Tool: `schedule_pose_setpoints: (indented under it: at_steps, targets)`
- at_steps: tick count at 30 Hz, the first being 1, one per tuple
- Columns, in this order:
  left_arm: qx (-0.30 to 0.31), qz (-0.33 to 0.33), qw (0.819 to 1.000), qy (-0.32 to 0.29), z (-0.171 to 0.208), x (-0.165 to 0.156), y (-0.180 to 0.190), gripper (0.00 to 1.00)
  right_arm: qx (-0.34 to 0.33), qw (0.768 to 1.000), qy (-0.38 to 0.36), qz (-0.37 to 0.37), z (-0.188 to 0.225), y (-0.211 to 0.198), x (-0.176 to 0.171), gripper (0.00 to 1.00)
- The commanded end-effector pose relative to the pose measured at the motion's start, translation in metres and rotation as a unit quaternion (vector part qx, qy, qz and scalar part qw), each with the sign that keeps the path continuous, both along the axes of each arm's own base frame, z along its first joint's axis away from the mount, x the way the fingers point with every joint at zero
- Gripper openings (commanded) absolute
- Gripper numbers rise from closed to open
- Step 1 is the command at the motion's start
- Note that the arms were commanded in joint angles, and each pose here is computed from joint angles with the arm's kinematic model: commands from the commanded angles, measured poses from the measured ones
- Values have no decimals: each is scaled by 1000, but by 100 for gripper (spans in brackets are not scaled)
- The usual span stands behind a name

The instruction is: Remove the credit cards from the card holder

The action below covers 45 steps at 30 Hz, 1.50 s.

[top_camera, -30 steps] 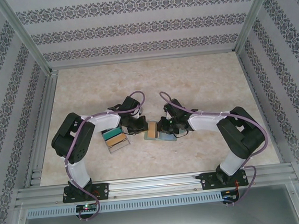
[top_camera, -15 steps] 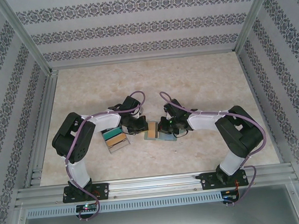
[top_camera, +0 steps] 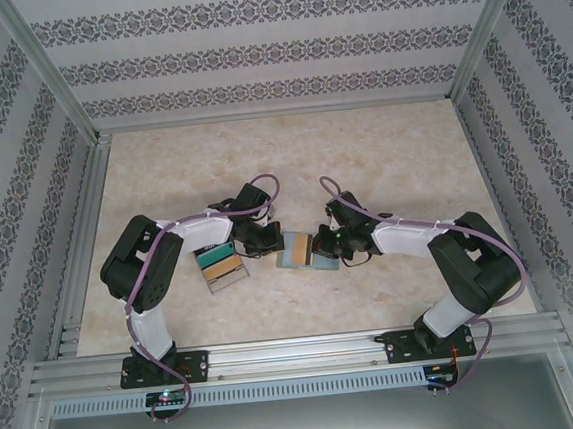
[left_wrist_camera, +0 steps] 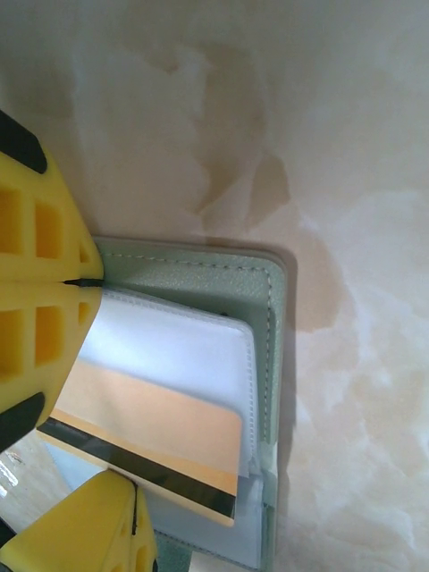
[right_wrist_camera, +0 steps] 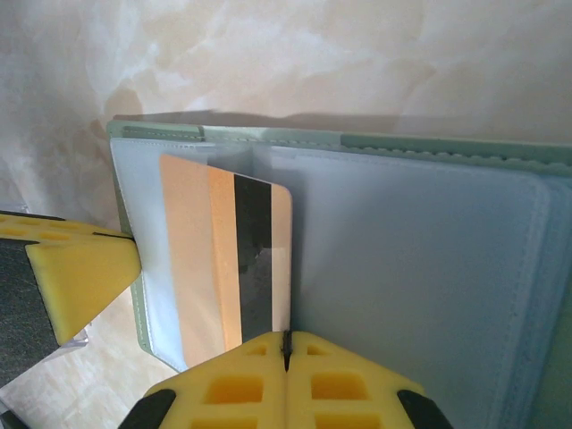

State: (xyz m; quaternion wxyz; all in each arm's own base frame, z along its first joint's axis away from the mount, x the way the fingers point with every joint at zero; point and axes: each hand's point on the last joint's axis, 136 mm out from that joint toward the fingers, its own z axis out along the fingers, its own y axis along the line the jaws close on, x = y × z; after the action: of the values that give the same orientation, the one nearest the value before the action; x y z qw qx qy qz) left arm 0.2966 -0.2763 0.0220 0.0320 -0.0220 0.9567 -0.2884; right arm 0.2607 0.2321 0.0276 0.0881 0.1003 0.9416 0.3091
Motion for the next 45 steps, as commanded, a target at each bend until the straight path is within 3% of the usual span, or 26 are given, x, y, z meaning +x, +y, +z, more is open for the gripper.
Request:
schedule_pose_setpoints:
  at_steps: [1, 3, 7, 10, 16, 24, 29, 34, 42, 45]
  targets:
    - [30, -17, 999, 28, -18, -15, 4, 4, 11, 1000, -5, 15, 3, 7, 0, 19]
    - [30, -19, 999, 31, -19, -16, 4, 4, 14, 1000, -9, 17, 4, 11, 2, 26]
    - [27, -21, 999, 34, -20, -18, 4, 4, 17, 1000, -12, 17, 2, 15, 6, 26]
    - [23, -23, 999, 35, -19, -18, 1, 4, 16, 1000, -11, 15, -1, 15, 7, 22]
    - [24, -23, 999, 32, -18, -17, 2, 4, 11, 1000, -13, 6, 0, 6, 6, 0]
    - [25, -25, 999, 26, -13, -14, 2, 5, 21, 999, -28, -2, 15, -21, -4, 0]
    - [6, -22, 1000, 1, 11, -4, -3, 9, 31, 997, -73, 17, 45, -27, -6, 0]
    - [-8, 3, 998, -56, 62, 15, 6, 32, 27, 989, -131, 64, 84, -21, -2, 0]
    - [26, 117, 981, -153, 149, 29, 87, 100, -41, 953, -226, 199, 134, 13, 1, 0]
    - [46, 179, 968, -173, 171, 23, 130, 99, -67, 924, -269, 263, 146, 36, 1, 0]
